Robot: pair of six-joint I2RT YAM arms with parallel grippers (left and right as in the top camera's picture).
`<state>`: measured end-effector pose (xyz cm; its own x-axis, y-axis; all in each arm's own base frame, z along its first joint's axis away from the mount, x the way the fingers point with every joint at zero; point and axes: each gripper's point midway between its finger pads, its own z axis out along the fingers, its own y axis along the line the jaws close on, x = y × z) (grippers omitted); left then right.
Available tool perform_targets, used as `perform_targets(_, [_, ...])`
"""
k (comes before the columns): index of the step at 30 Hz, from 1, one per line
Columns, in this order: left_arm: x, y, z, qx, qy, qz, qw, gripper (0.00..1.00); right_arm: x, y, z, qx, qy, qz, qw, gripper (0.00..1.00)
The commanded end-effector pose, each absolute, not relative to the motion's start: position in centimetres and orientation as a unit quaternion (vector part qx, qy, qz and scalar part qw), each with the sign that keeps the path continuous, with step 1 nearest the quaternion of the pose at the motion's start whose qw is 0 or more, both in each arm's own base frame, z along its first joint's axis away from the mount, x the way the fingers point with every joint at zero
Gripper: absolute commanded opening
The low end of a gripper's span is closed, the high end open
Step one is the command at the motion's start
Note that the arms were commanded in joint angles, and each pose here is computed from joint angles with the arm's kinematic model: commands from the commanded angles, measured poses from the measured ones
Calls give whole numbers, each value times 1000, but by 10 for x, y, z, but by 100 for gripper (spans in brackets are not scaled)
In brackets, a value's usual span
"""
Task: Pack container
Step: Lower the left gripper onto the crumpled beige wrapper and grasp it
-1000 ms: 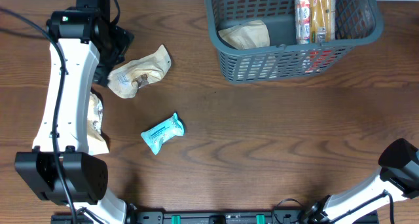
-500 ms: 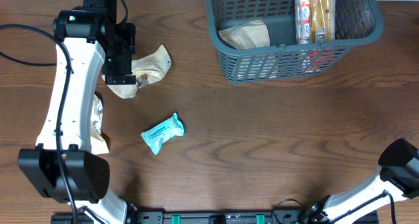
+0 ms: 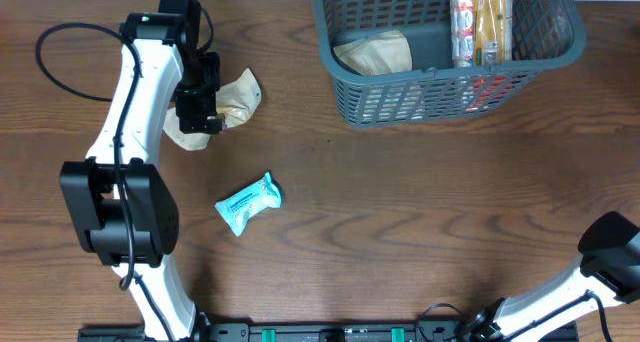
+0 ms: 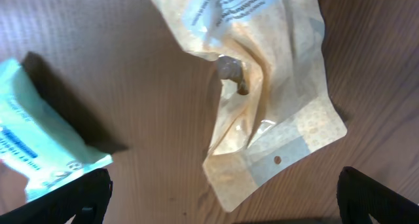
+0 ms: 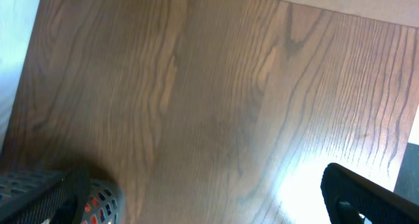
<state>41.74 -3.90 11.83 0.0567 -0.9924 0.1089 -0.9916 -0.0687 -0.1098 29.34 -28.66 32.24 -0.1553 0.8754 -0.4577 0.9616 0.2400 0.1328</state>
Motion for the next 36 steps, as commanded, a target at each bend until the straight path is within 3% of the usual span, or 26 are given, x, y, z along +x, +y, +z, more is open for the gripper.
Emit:
perform_targets(1, [421, -35, 110, -734, 676, -70, 7, 98, 287, -292, 318, 612, 754, -106, 215, 99])
perform_targets(36, [429, -6, 20, -791, 611, 17, -8, 99, 287, -292, 318, 584, 776, -114, 211, 99])
